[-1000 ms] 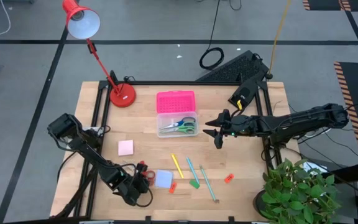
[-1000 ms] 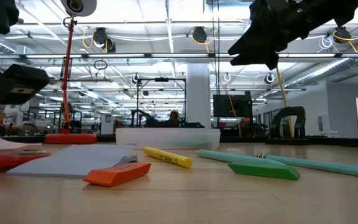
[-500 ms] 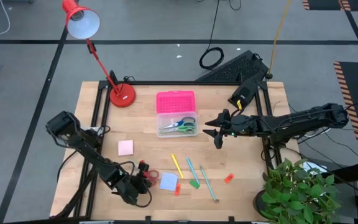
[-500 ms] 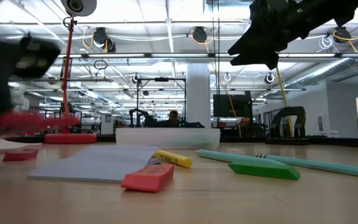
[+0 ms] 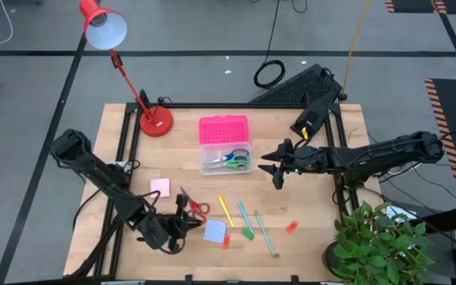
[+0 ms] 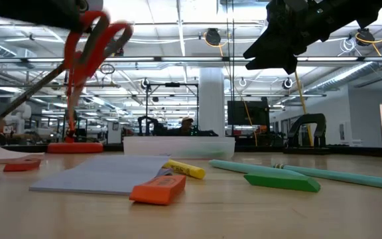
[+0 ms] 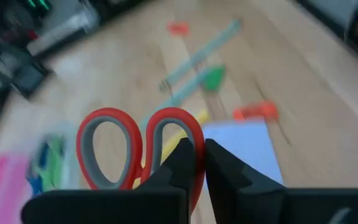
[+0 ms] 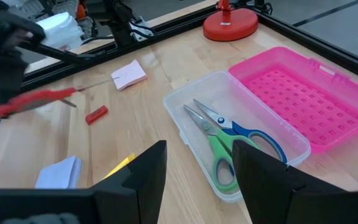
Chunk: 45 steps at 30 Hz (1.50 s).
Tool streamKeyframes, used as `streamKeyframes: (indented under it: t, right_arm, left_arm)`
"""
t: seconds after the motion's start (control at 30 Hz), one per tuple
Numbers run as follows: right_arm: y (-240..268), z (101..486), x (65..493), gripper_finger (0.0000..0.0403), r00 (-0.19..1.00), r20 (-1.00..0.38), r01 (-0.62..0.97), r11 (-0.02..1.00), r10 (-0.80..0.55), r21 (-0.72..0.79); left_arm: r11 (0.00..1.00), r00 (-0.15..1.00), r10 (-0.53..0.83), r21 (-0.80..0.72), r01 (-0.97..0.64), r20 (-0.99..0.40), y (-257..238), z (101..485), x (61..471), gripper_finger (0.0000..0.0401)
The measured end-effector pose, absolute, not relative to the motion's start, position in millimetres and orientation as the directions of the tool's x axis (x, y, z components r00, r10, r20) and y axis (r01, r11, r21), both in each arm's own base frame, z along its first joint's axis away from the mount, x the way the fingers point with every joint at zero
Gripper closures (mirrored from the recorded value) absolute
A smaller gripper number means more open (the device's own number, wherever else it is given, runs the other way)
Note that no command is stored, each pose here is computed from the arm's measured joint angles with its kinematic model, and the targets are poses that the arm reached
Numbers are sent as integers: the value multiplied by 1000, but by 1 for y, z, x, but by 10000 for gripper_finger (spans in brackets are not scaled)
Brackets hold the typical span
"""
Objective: Pack school essentials
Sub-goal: Put the red scissors into the pink supply box
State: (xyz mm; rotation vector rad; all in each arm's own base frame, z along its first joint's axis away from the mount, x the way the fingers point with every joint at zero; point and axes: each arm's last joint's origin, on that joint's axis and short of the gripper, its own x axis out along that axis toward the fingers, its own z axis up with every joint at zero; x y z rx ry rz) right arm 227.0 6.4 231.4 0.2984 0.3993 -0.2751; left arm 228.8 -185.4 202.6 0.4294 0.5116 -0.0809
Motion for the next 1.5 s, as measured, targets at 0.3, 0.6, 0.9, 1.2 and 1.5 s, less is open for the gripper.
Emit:
streamKeyframes:
  t: [0.3,0.6,0.9,1.2,1.5]
  right_arm:
    - [6,231,227,225,886,-418,319,919,-202,231]
    - [6,232,227,225,890,-409,316,920,-202,233]
    - [7,236,229,225,906,-373,305,921,-201,242]
    - [5,236,229,225,894,-364,349,915,-261,203]
    - [5,236,229,225,889,-363,366,910,-279,197]
  left_arm:
    - [845,948,125,533,54,-294,-184,223,240,386]
    - [852,932,220,521,-41,-287,-160,224,257,375]
    - [911,919,194,411,-39,-343,-115,222,283,376]
    - [966,931,165,242,-86,-326,-56,227,306,372]
    - [972,932,230,18,-235,-280,-8,232,314,371]
